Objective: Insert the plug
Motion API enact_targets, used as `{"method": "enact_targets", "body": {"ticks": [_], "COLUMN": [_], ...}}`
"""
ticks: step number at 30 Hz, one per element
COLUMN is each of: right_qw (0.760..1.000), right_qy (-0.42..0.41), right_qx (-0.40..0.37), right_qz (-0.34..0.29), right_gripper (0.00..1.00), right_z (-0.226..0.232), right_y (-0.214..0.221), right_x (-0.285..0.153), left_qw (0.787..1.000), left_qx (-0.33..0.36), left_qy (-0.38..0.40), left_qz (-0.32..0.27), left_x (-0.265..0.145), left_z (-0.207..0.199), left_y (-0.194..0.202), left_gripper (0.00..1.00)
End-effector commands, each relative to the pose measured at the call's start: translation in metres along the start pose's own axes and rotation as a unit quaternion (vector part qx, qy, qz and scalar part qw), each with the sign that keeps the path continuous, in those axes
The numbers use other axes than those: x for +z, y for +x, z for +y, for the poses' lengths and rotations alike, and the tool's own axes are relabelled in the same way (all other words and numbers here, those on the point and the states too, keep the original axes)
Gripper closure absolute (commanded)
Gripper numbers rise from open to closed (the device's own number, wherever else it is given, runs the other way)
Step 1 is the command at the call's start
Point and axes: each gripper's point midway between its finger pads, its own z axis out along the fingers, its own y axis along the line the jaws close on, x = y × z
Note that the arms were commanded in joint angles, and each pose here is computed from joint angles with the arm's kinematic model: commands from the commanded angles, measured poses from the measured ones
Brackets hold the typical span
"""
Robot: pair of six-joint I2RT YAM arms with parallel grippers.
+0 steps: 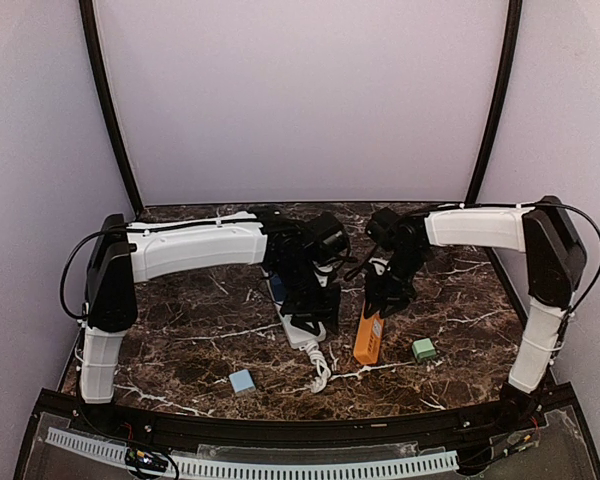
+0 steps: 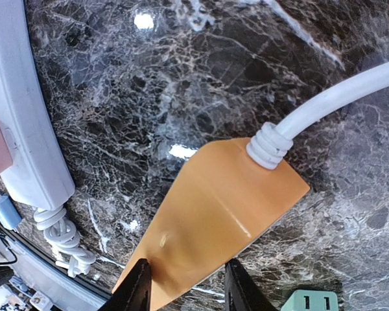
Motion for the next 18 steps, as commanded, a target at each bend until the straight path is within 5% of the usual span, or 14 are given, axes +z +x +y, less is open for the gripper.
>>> {"method": "enact_targets", "body": {"ticks": [1, 18], "right_qw": [0.989, 0.976], "right_qy": [0.142, 0.197], "right_qx": [-0.009, 0.016], "right_qz": [0.046, 0.093], "right_gripper": [0.62, 0.60], "right_z": [-0.039, 0.007], "right_y": [0.006, -0.010], "right_x": [0.025, 0.044], "left_qw": [1.000, 0.988], "left_qx": [0.028, 0.088], "left_qy": [0.002, -0.121], "left_qz": [0.006, -0.037], "left_x": [-0.015, -0.073], "left_z": [0.002, 0.091], "left_y": [0.012, 0.051], "left_gripper": [0.62, 0.60]}}
